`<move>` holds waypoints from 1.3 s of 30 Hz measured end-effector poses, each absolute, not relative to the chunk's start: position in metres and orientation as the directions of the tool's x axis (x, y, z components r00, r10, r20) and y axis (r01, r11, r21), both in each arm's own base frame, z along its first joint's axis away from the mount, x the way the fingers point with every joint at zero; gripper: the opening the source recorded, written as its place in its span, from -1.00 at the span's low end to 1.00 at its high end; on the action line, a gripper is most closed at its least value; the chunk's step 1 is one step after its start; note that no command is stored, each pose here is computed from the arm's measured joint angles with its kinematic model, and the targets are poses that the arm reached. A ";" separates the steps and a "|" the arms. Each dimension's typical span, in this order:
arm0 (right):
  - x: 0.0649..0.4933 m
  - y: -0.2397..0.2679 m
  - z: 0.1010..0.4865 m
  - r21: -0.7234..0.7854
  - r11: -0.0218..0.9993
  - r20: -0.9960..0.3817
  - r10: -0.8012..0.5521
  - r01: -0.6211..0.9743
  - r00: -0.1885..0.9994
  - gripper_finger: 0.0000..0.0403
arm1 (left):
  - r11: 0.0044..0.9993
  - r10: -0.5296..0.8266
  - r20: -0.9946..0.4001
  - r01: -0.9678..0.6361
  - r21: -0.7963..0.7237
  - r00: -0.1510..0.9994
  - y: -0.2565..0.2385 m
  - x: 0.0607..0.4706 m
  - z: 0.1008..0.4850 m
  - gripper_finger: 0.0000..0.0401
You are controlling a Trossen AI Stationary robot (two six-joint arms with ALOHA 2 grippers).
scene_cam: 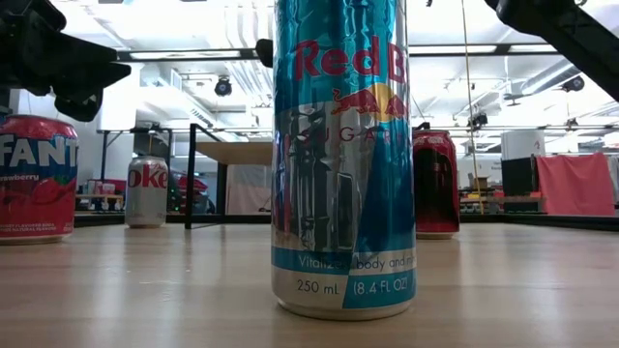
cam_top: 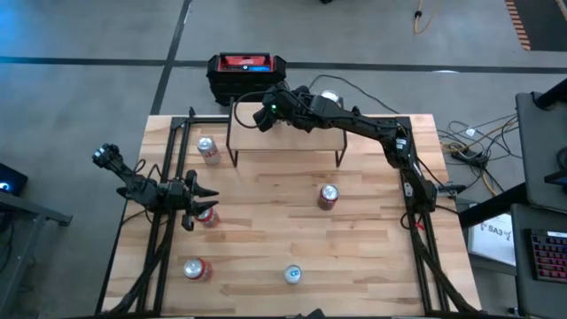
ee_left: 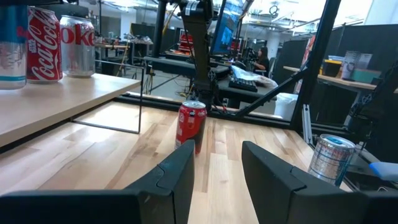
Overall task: Place canned beverage on shelf
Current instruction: Put the top blue soda can on the shelf
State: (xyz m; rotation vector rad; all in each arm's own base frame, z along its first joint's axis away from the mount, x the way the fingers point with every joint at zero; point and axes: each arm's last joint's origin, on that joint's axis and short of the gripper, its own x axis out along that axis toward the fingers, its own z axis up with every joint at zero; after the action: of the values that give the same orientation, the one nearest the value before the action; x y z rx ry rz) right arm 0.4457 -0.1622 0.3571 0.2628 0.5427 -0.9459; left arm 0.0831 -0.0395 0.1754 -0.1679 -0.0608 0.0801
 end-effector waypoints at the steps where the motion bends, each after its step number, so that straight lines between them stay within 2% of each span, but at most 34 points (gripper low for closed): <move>1: 0.446 -0.162 0.357 -0.020 0.567 -0.548 -0.695 0.823 0.466 0.19 | 0.983 0.085 0.054 -0.075 -0.169 0.995 -0.039 0.083 0.175 -0.41; 14: 0.446 -0.163 0.354 -0.068 0.587 -0.554 -0.695 0.807 0.459 0.31 | 0.983 0.085 0.054 -0.075 -0.169 0.995 -0.039 0.083 0.175 -0.41; 28: 0.447 -0.162 0.356 -0.034 0.612 -0.550 -0.672 0.790 0.497 0.33 | 0.983 0.085 0.054 -0.075 -0.169 0.995 -0.039 0.083 0.175 -0.41; 39: 0.447 -0.162 0.356 -0.063 0.630 -0.554 -0.667 0.774 0.498 0.34 | 0.983 0.085 0.054 -0.075 -0.169 0.995 -0.039 0.083 0.175 -0.41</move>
State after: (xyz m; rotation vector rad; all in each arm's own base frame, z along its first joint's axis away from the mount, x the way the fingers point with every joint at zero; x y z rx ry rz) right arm 0.4473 -0.1621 0.3559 0.2045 0.5766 -0.8793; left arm 0.0831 -0.0395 0.1754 -0.1680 -0.0610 0.0804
